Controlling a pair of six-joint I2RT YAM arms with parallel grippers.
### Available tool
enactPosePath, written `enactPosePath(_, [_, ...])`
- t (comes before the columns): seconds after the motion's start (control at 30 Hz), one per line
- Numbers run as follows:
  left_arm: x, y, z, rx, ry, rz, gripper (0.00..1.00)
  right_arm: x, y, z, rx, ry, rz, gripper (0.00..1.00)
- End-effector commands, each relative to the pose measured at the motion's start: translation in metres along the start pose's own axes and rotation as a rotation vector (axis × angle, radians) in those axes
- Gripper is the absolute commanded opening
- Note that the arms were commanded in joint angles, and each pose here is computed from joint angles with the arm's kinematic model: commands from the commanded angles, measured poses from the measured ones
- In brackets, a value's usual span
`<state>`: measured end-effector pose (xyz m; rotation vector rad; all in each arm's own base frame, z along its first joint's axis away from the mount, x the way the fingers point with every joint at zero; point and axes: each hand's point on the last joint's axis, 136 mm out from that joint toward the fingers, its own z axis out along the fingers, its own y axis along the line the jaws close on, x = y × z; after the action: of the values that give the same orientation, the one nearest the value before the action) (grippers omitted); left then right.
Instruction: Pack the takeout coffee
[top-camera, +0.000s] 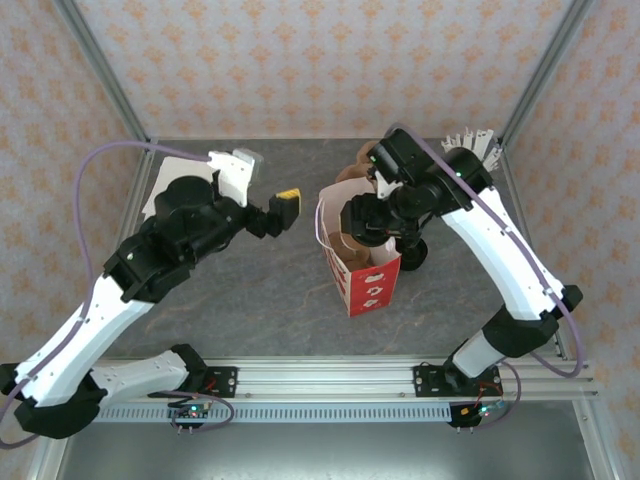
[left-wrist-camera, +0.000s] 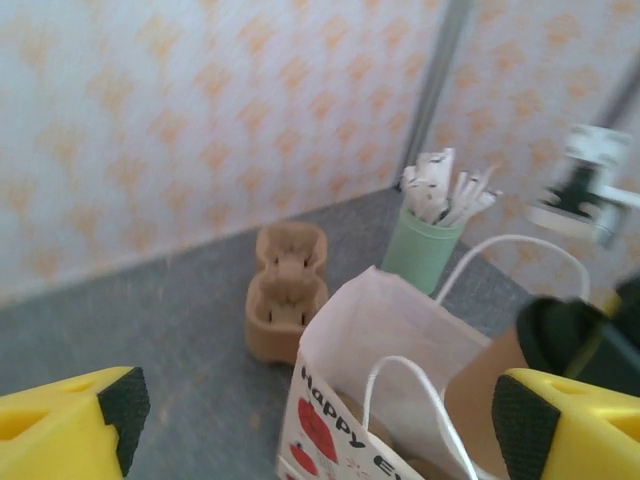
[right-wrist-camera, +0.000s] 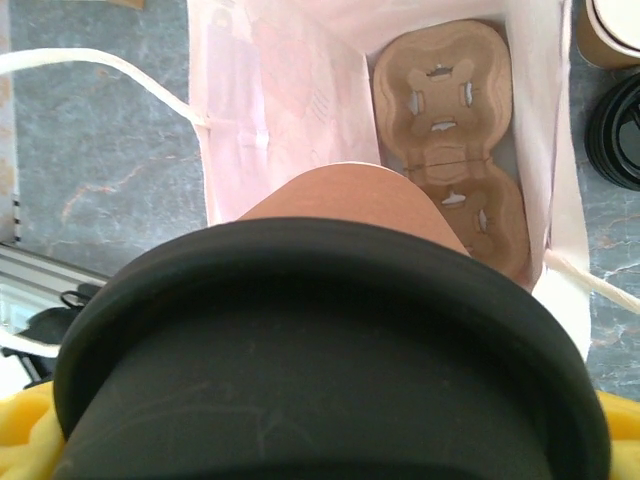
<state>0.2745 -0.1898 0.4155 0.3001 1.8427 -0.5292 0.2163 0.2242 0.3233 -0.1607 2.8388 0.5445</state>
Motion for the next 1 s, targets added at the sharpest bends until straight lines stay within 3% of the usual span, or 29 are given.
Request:
enactPosePath(0.0, [0.027,0.013,0.013,-0.022,0.13,-0.415,0.89,-0.001,-0.011,-0.002,0.083,-0.016,-0.03,0.78])
enactPosePath(0.27, [0.026,-0.024,0.055,0.15,0.251,-0.604,0.79,0.004,-0.011,0.014,0.116,0.016,-0.046,0.78])
enactPosePath(0.73, [0.057,-0.05,0.079,0.217,0.409,-0.67,0.6,0.008,-0.019,0.033,0.18,0.059,-0.055,0.78])
enactPosePath(0.97, [0.065,-0.045,0.078,0.157,0.421,-0.646,0.3,0.013,-0.024,0.043,0.201,0.087,-0.054,0.78])
